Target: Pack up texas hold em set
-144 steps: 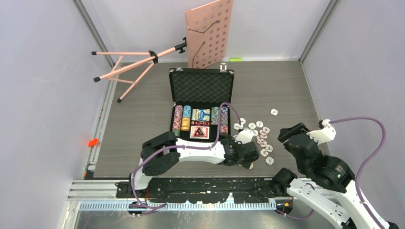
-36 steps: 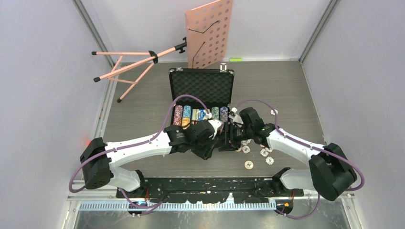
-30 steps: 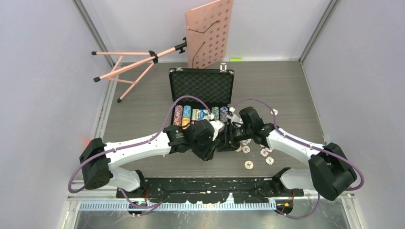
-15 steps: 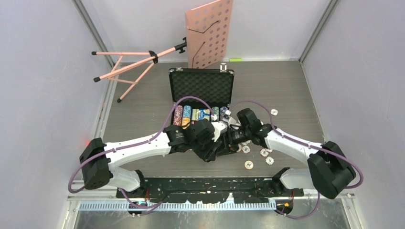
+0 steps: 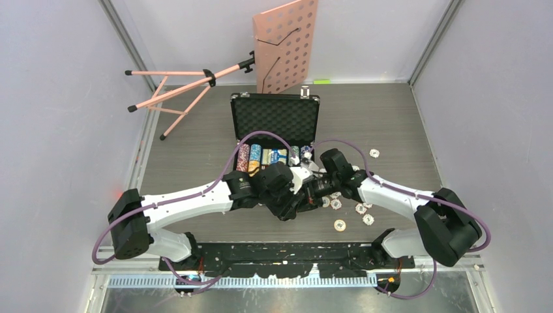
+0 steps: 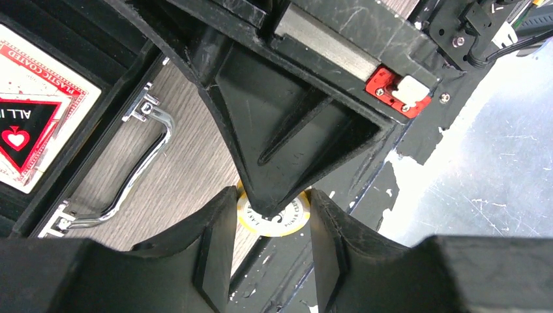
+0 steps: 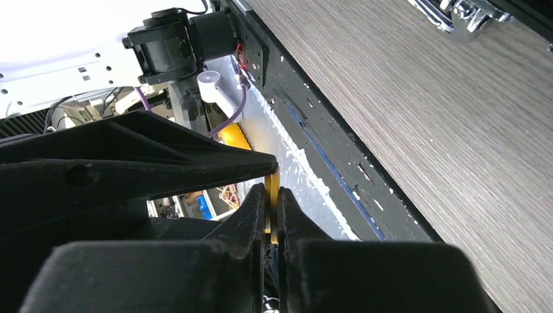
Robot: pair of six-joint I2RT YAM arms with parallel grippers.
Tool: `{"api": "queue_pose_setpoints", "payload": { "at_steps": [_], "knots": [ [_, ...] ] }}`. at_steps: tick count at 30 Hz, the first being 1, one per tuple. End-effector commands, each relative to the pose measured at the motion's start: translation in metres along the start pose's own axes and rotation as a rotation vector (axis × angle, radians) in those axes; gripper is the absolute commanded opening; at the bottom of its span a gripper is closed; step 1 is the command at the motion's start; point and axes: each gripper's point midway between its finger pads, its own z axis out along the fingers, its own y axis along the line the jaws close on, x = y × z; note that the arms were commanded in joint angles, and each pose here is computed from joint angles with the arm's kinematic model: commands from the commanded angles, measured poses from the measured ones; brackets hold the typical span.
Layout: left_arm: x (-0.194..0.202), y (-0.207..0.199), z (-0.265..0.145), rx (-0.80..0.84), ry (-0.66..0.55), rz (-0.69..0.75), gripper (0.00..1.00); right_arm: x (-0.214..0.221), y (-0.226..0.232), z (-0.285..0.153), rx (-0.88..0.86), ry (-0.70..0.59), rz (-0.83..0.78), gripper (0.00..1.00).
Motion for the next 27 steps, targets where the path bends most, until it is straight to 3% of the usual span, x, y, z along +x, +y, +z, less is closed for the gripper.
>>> {"api": "queue_pose_setpoints", "payload": {
  "at_steps": [1, 4, 7, 10, 15, 18, 23, 27],
  "knots": [
    [-0.02, -0.001, -0.008, -0.003, -0.083, 0.021, 0.37, -0.003, 0.022, -0.004, -0.044, 0.003, -0.063, 0.02],
    [-0.023, 0.005, -0.015, -0.038, -0.136, -0.018, 0.5, -0.009, 0.014, -0.004, 0.022, -0.015, -0.079, 0.01],
    [-0.024, 0.012, -0.027, -0.053, -0.199, -0.071, 0.8, -0.027, 0.007, -0.005, 0.109, -0.08, -0.11, 0.01],
    [-0.025, 0.026, -0.043, -0.088, -0.264, -0.142, 0.99, -0.046, -0.019, -0.008, 0.283, -0.144, -0.134, 0.01],
    [-0.016, 0.065, -0.072, -0.209, -0.349, -0.302, 1.0, -0.093, -0.025, -0.012, 0.485, -0.278, -0.202, 0.01],
    [0.0, 0.097, -0.087, -0.311, -0.381, -0.422, 0.99, -0.109, -0.014, -0.005, 0.553, -0.327, -0.352, 0.01],
    [0.032, 0.148, -0.113, -0.498, -0.41, -0.623, 0.92, -0.124, 0.024, 0.021, 0.511, -0.316, -0.682, 0.01],
    [0.056, 0.175, -0.133, -0.62, -0.473, -0.751, 0.83, -0.137, 0.039, 0.038, 0.491, -0.273, -0.803, 0.01]
  ]
}}
